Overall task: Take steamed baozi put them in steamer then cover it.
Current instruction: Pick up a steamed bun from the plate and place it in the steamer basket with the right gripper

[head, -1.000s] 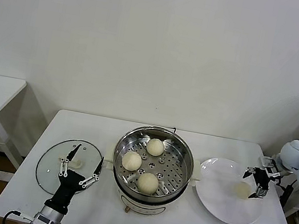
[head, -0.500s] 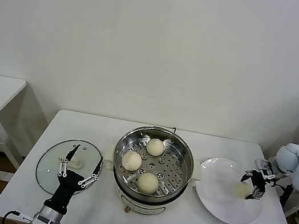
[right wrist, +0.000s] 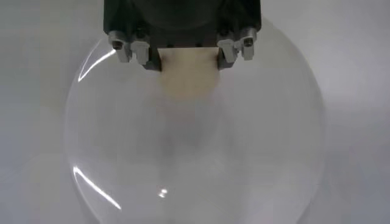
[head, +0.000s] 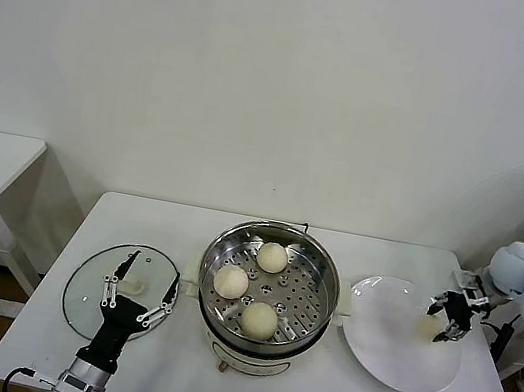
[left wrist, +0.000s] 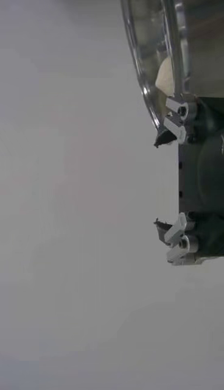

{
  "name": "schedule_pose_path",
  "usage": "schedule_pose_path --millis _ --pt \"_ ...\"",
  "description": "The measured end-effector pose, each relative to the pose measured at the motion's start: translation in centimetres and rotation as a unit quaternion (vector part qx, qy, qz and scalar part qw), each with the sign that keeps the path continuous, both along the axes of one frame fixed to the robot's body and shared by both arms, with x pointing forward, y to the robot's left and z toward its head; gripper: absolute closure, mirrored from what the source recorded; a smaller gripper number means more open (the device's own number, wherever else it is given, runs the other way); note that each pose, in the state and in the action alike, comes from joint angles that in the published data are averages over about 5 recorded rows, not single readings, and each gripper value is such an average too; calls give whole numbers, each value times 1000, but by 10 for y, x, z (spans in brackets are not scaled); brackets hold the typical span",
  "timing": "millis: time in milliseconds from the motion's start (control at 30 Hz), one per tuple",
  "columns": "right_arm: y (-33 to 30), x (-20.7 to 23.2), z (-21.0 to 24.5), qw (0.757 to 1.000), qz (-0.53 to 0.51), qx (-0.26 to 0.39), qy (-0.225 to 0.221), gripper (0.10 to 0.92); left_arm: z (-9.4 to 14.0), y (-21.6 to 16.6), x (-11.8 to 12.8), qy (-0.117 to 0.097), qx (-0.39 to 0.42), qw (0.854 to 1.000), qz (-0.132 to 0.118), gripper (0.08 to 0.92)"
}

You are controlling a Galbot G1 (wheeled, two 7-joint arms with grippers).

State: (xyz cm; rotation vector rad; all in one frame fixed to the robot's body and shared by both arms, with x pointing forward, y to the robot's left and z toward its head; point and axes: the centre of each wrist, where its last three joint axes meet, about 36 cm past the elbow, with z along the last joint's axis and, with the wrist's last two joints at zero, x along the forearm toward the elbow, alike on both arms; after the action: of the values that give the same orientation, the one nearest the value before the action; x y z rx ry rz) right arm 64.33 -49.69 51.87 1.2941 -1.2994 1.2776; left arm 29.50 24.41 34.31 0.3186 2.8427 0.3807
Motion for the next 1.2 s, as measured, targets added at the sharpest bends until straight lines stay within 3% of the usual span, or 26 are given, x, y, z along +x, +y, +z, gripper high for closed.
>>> schedule_pose_path --millis 333,633,900,1200 --pt "66 10 109 999 53 10 -9 386 5 -6 -1 -4 -4 1000 -7 177" --pt "159 -9 192 993 116 29 -12 393 8 -10 -2 -6 -6 1000 -13 177" --pt "231 -31 207 987 152 42 8 394 9 -13 -1 -8 -9 1000 -14 177" --pt "281 -38 178 985 165 40 22 394 8 -12 1 -8 -8 1000 -10 177"
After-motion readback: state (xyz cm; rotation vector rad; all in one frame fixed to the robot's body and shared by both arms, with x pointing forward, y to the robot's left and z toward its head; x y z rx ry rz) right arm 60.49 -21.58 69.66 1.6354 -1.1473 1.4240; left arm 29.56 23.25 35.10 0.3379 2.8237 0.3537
